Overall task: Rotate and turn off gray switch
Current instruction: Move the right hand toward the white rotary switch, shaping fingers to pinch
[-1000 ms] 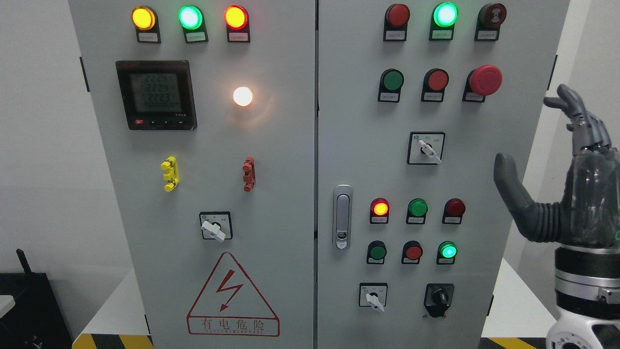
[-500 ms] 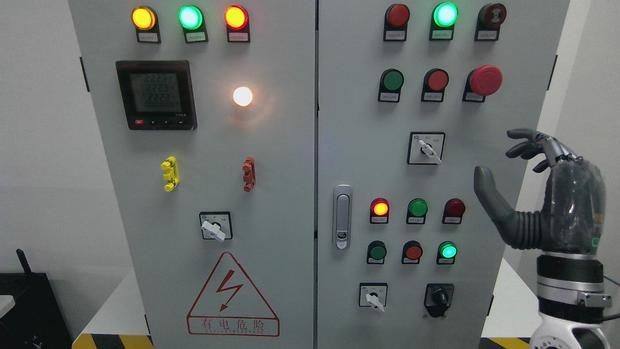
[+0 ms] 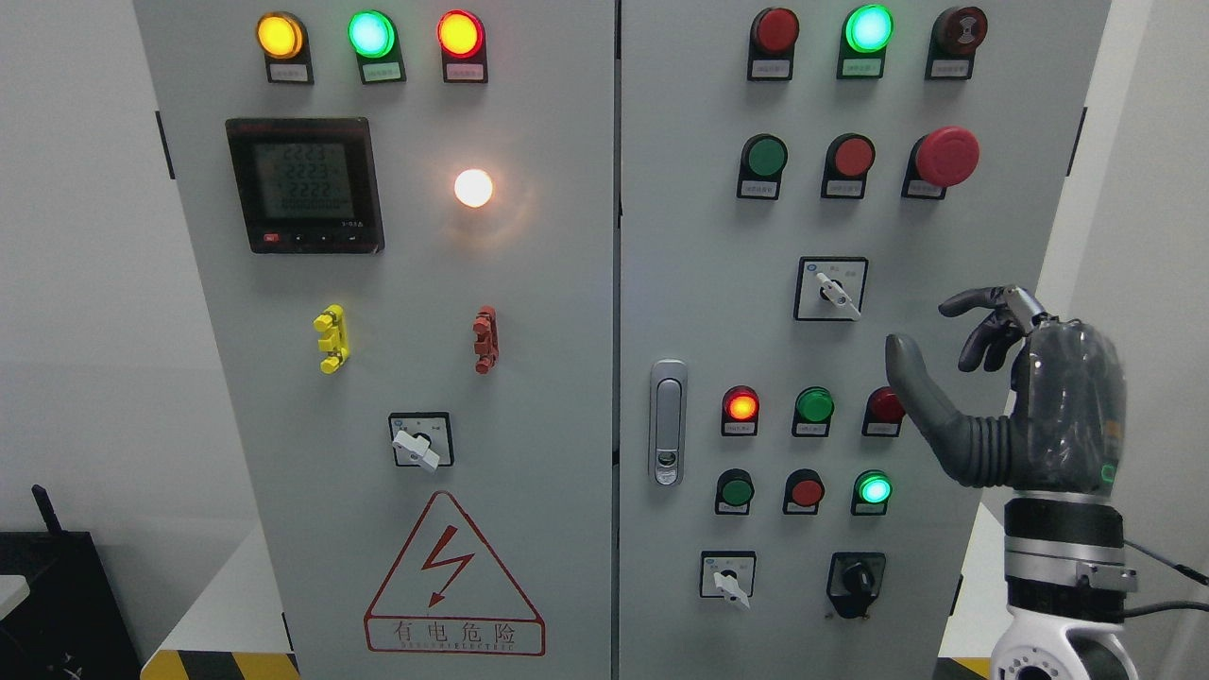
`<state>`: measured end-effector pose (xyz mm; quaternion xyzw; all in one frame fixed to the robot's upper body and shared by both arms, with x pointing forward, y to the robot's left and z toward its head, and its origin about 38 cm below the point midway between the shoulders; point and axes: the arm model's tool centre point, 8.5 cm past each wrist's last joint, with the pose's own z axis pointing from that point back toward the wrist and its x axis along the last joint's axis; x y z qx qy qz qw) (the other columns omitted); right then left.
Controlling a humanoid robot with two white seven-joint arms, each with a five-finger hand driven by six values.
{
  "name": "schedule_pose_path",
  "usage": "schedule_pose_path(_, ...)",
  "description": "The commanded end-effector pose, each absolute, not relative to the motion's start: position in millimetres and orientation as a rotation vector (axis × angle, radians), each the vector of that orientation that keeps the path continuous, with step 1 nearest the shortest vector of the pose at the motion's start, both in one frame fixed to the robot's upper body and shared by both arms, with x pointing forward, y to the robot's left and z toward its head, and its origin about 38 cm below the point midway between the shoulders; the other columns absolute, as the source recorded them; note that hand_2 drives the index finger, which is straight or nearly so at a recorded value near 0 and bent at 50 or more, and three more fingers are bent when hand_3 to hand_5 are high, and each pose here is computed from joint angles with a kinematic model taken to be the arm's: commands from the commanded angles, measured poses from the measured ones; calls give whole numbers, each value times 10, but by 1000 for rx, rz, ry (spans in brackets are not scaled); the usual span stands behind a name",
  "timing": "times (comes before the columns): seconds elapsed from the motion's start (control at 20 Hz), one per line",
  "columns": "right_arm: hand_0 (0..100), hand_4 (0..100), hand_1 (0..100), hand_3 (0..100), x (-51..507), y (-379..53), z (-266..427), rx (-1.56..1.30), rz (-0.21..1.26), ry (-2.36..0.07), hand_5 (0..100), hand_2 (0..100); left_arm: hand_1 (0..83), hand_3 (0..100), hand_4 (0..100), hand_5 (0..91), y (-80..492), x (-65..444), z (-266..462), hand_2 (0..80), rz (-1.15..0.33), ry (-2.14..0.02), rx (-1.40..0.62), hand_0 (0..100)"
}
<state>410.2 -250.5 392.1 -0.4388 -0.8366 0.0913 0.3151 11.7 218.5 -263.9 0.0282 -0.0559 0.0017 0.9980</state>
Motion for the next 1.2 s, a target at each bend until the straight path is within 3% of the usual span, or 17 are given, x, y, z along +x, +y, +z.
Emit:
schedule_pose_path(0.0, 88, 981, 291, 939, 4181, -2268, 3874, -1092, 264, -2196, 1000, 504, 389, 0, 0, 0, 2184, 260, -2638, 0, 31, -145, 56, 120)
schedule_pose_path(0.45, 83, 989, 340, 947, 4260, -2003, 3955, -1012, 222, -2180, 1000, 536, 389, 0, 0, 0, 2194, 260, -2638, 0, 31, -145, 58, 120)
schedule_pose_path(0.8, 41, 984, 443, 935, 4303, -2011, 3978, -1015, 209, -2154, 1000, 533, 389, 0, 0, 0, 2184, 260, -2638, 0, 31, -145, 56, 120)
schedule_pose_path(1.15, 29, 981, 466, 931, 4345, -2014, 4029, -1020, 200, -2147, 1000, 532, 389, 0, 0, 0, 2194, 260, -2638, 0, 31, -145, 58, 120)
